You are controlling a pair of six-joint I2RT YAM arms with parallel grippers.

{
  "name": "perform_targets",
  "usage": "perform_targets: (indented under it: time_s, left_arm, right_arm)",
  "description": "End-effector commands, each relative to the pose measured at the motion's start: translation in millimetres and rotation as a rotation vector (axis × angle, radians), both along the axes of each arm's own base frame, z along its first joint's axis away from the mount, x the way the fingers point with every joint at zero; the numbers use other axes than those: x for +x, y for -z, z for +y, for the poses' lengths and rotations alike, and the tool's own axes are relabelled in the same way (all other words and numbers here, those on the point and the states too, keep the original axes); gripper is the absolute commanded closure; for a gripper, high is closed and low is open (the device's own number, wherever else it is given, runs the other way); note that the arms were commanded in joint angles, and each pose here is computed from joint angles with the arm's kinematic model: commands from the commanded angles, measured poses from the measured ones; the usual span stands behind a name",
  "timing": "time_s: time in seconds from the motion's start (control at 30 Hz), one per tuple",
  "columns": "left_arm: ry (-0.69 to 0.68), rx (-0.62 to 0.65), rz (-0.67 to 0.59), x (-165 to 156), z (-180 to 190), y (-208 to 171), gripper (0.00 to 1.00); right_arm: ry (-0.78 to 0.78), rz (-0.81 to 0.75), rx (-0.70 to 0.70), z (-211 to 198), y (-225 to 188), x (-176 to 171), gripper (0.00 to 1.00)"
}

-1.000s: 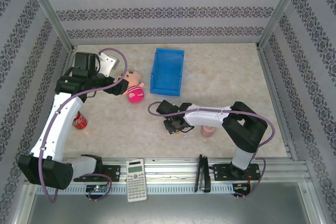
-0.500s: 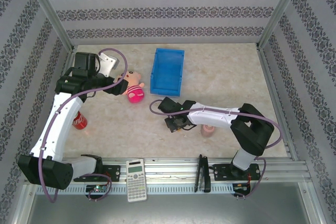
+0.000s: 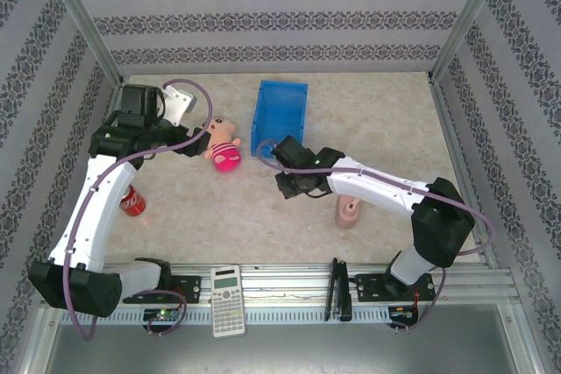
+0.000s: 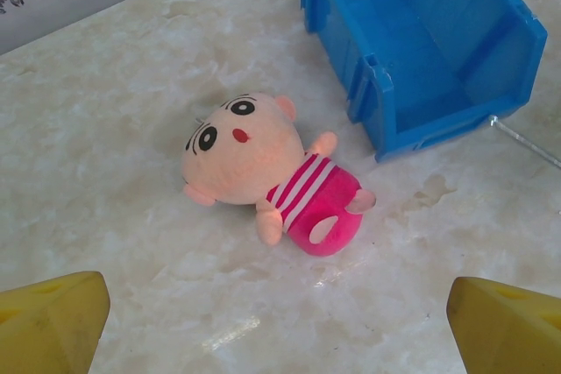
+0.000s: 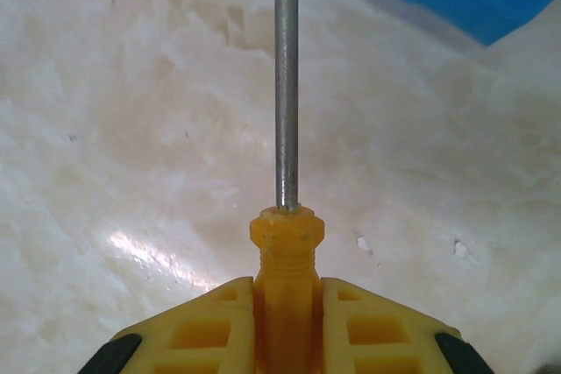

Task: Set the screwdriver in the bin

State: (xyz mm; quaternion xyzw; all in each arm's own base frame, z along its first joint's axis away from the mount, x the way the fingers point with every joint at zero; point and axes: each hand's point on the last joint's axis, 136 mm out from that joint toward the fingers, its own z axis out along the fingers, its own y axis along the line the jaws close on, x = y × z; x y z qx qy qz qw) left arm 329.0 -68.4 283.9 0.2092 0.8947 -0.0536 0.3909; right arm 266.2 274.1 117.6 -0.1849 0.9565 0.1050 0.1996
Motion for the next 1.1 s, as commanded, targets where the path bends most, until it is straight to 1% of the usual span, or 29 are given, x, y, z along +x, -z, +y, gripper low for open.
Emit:
perform_targets:
  time_s: [0.0,0.1,0.2,0.3,0.37,0.53,0.77,1.07]
  left_arm:
    - [0.034,0.009,-0.002,-10.8,-4.0,-3.7,0.01]
    - [0.096,-0.001,0.018,-20.5,-11.5,-6.7,0.01]
    - [0.196,-0.050,0.057,-37.4,-27.1,-5.2,0.01]
    - [0.298,-0.107,0.102,-56.1,-42.8,0.0,0.01]
    - [0.316,-0.120,0.112,-61.0,-46.2,3.0,0.01]
    - [0.290,-0.117,0.110,-59.1,-44.3,9.0,0.01]
    - [0.281,-0.136,0.108,-59.4,-46.9,7.8,0.01]
    - [0.256,-0.110,0.100,-57.1,-42.9,12.9,0.01]
  right_arm:
    - [-0.006,-0.045,0.044,4.3,-27.3,21.7,0.82]
    - [0.034,-0.084,0.077,3.6,-40.7,50.8,0.82]
    - [0.074,-0.100,0.122,3.8,-49.5,80.0,0.82]
    - [0.089,-0.125,0.126,6.3,-55.9,104.3,0.81]
    - [0.106,-0.128,0.128,7.6,-54.1,118.1,0.81]
    - [0.139,-0.114,0.153,15.3,-41.5,146.1,0.81]
    - [0.170,-0.083,0.177,26.4,-17.0,170.6,0.81]
    - [0.200,-0.056,0.158,33.3,11.2,197.8,0.81]
